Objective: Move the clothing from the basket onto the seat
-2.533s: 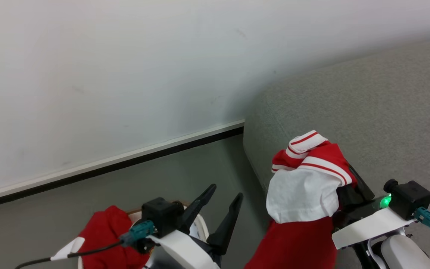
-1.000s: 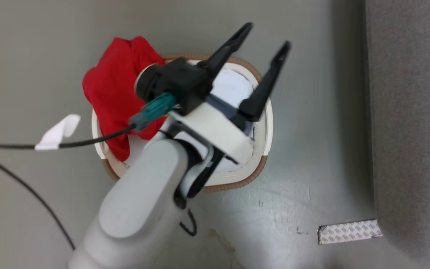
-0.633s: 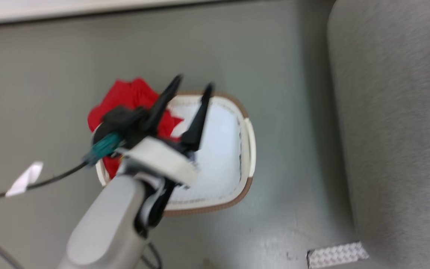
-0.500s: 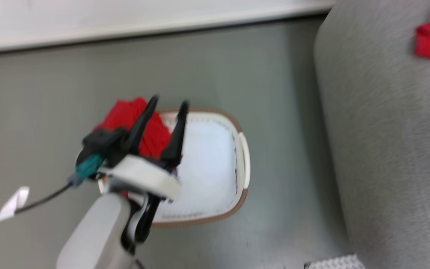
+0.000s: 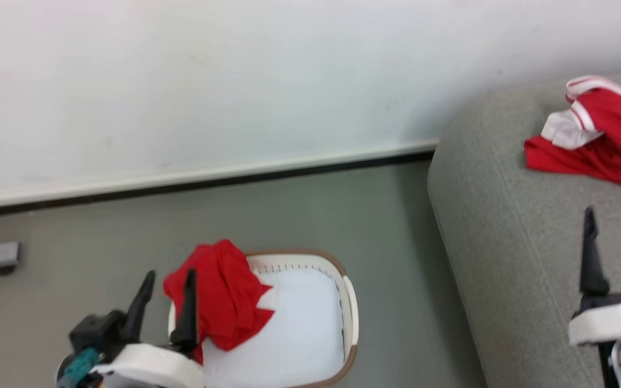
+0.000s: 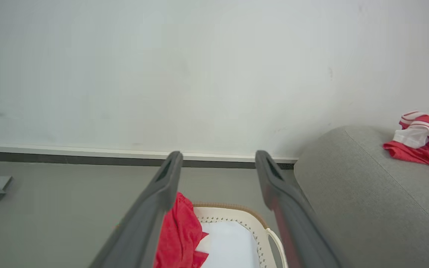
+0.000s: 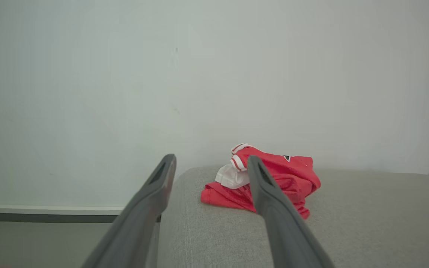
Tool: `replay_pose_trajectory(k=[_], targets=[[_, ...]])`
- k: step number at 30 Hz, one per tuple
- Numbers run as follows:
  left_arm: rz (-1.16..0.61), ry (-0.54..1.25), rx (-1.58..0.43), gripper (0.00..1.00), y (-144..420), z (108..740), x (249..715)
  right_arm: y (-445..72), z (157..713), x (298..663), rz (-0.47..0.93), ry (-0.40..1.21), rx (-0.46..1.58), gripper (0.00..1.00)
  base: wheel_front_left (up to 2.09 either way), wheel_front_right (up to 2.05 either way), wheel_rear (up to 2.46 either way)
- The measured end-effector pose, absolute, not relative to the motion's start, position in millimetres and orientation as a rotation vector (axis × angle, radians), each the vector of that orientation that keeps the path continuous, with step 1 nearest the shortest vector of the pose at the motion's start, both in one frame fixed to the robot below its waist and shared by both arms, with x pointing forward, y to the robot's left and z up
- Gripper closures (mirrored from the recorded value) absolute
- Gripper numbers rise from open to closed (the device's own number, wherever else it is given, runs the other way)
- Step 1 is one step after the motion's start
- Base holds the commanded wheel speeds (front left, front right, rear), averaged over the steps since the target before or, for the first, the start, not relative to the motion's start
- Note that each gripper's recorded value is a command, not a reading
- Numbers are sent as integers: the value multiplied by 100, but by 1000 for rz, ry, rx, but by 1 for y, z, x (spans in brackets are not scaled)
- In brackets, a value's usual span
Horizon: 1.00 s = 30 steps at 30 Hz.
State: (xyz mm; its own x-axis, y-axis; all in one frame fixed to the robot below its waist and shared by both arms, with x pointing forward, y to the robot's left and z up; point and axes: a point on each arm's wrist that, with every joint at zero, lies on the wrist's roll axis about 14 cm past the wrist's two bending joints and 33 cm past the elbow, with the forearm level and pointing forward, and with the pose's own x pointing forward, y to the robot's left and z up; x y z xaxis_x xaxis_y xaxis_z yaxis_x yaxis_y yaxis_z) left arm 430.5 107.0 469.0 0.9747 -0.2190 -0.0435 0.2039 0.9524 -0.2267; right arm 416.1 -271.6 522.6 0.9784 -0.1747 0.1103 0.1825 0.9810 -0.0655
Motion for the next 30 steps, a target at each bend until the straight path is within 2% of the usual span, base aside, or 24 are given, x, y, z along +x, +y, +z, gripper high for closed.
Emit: replay_pose_trajectory(k=[9, 17, 30], targets=[[-64, -5, -215, 0, 153, 488, 379, -224, 516, 374, -61, -105, 20, 0, 0, 0, 0], [-20, -24, -173, 0, 168, 489, 357, -184, 497, 365, 48, -46, 78, 0, 0, 0, 0], [-26, -27, -163, 0, 170, 489, 353, -176, 483, 362, 67, -4, 93, 0, 0, 0, 0]])
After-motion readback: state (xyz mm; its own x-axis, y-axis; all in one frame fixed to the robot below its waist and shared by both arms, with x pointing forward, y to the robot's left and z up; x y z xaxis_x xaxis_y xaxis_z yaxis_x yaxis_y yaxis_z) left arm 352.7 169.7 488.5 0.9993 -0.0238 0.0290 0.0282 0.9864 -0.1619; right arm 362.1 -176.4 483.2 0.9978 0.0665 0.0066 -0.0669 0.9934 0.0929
